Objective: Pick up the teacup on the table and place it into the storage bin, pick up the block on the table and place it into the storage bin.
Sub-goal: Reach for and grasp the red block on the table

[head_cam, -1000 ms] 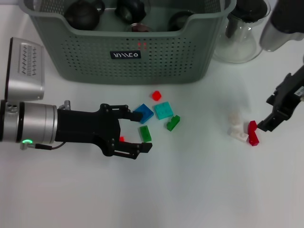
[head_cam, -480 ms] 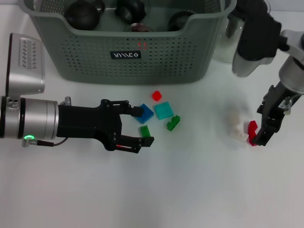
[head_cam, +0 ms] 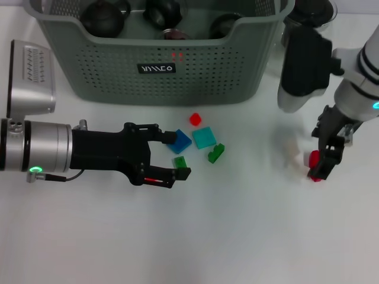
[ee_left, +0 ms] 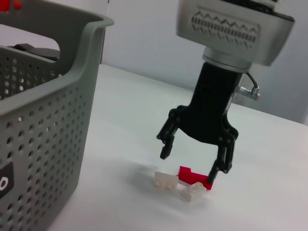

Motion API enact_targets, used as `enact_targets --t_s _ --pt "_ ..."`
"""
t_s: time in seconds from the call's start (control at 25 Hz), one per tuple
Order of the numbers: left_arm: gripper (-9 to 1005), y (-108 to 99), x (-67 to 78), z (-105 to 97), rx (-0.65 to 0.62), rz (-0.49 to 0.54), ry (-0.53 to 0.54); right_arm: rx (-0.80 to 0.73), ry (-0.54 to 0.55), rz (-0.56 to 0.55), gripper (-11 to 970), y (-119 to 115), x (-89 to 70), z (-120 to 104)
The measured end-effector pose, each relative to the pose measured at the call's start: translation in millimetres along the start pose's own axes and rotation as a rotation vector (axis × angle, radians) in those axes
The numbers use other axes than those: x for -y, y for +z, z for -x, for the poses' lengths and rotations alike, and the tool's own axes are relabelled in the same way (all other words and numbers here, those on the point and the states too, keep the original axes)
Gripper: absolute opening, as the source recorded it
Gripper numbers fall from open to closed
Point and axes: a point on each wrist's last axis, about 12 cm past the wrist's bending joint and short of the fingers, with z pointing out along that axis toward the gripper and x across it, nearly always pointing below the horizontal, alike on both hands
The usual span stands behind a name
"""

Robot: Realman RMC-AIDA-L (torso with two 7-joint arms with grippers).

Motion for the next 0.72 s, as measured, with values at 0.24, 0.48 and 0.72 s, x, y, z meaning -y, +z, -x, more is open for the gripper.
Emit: enact_targets --t_s 0.24,0.48,0.72 --pt "847 0.0 0.1 -0.6 0.001 0.003 -0.021 0.02 -0.039 0.022 918 1.8 -3.5 1.6" --pt "847 -1.6 0.1 -2.0 0.006 0.011 -0.037 0.015 -0.051 0.028 910 2.4 -5.1 -1.8" --pt "847 -2.0 0.4 -3.9 0.014 0.014 -0.051 0.002 -0.045 0.026 903 1.3 -4.6 -4.7"
